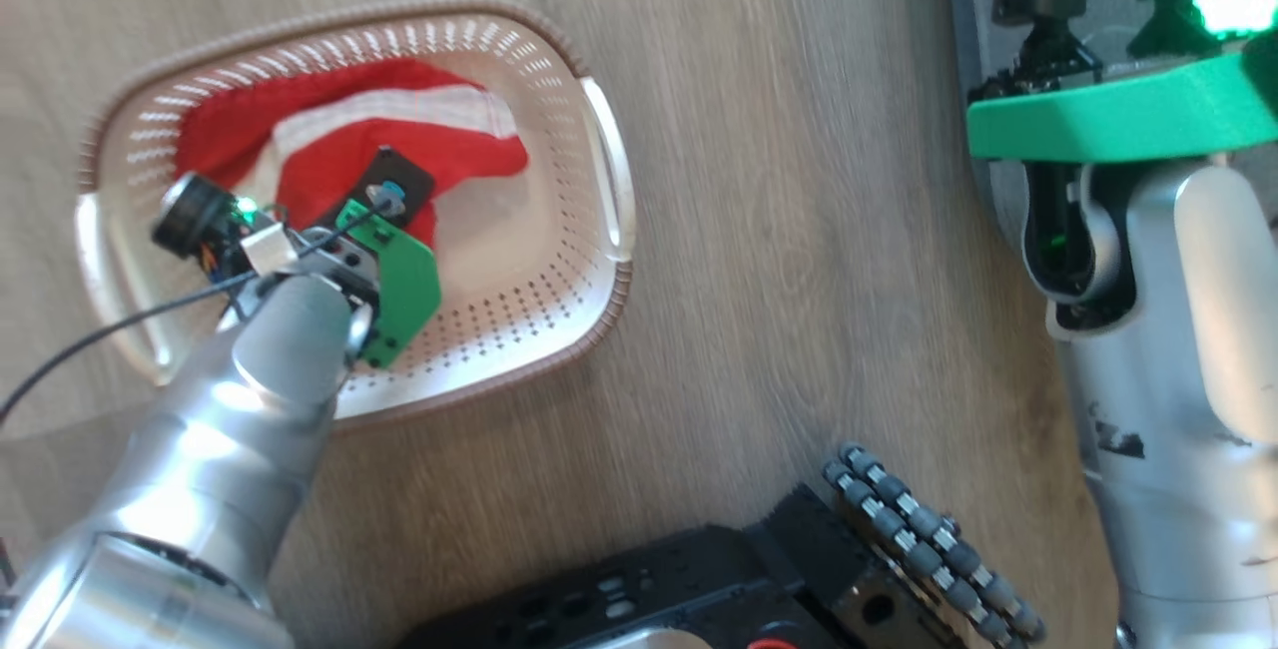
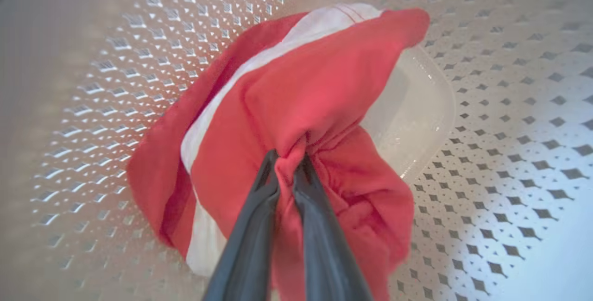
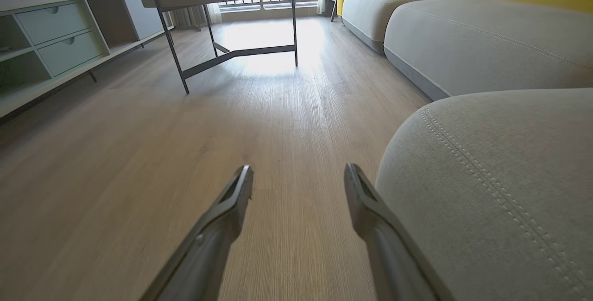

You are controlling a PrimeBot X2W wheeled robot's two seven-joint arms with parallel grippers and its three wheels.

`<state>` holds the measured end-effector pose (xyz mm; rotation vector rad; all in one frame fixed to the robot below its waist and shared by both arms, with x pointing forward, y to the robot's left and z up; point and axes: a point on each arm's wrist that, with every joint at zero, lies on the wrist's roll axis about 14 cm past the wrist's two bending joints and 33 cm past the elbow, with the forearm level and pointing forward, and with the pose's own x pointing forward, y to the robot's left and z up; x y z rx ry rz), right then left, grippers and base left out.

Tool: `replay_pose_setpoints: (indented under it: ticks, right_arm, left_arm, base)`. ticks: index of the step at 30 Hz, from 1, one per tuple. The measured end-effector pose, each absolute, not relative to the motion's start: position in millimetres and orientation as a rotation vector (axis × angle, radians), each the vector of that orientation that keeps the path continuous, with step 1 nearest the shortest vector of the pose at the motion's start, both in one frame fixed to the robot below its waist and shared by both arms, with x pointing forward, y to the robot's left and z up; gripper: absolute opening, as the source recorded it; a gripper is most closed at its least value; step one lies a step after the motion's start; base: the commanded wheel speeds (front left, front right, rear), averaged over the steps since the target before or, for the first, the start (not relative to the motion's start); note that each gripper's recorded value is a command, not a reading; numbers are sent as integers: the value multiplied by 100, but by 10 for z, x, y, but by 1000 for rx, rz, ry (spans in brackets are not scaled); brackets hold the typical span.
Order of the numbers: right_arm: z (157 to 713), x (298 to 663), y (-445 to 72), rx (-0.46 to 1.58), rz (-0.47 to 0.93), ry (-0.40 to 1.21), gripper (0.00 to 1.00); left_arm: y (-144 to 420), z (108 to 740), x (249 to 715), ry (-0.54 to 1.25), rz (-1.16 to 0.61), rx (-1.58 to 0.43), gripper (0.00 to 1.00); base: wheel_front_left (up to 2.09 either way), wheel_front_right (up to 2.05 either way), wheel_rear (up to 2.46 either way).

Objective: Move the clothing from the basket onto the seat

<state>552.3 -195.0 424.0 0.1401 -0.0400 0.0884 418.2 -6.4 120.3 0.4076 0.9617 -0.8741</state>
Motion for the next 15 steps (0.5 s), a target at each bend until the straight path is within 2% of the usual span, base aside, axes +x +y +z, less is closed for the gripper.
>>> replay_pose_setpoints:
  ticks: [15]
  right_arm:
    - [4776,5218,-1771,167,134,-100,100]
  left_arm:
    - [54,2166,4178,788,-745,260,0]
  base:
    - [0,0,0]
